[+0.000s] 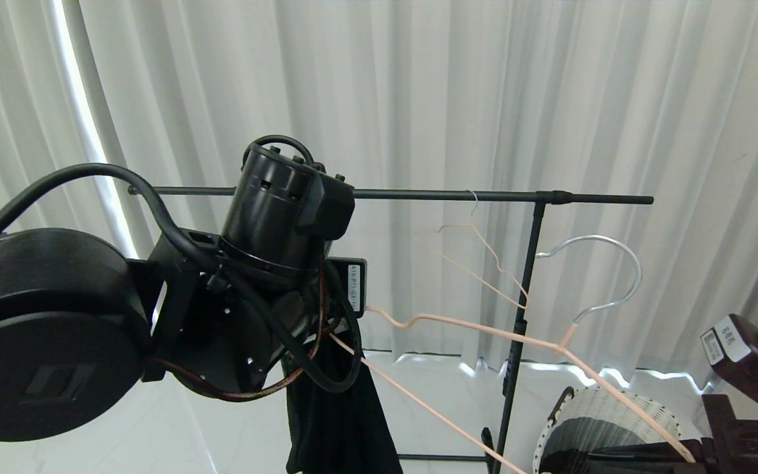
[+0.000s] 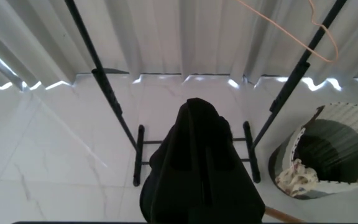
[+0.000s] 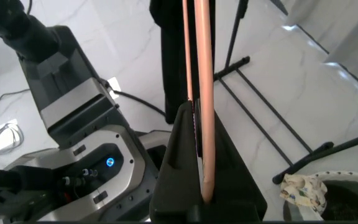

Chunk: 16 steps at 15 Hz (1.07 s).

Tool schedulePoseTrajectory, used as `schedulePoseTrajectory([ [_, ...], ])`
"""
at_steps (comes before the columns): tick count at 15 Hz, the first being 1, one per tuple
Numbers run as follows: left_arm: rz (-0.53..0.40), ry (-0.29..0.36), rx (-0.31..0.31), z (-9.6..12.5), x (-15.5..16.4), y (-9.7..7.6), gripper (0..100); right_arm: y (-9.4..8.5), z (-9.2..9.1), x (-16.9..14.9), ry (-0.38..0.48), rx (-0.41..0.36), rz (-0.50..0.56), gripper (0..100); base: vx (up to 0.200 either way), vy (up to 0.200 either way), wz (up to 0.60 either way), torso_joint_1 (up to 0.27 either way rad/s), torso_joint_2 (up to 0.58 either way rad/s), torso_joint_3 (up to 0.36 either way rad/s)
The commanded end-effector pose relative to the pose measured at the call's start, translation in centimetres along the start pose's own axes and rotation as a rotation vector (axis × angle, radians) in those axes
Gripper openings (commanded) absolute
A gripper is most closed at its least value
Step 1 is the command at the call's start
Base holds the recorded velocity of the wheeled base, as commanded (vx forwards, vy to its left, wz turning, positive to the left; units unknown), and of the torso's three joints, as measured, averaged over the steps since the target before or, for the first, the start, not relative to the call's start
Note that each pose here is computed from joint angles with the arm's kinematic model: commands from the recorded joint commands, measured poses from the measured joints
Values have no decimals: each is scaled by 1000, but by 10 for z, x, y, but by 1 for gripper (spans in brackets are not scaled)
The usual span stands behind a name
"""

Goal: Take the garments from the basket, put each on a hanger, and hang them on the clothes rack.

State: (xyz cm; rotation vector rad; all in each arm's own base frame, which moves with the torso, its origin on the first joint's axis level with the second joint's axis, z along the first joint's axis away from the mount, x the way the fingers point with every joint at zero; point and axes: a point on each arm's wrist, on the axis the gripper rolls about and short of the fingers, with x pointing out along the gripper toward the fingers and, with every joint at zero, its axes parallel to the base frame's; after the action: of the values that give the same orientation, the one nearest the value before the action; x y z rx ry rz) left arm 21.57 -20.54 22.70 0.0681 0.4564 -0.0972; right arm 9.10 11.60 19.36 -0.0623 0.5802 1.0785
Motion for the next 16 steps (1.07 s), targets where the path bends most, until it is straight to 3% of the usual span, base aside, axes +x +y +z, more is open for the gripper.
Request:
schedulePoseTrajectory([
  [1,-8,-12,-6,3,-3,-1,0,-1,0,5,19,6,-2,0,0,0,0,0,0,0],
  [9,21,-56,-73,10,-9,-10,0,-3,7,12,-23,48,-11,0,0,0,0,0,0,0],
  [16,-143,-49,6,-7,-39,-49,0,3,11,22,3,23,25,0,0,0,0,0,0,0],
])
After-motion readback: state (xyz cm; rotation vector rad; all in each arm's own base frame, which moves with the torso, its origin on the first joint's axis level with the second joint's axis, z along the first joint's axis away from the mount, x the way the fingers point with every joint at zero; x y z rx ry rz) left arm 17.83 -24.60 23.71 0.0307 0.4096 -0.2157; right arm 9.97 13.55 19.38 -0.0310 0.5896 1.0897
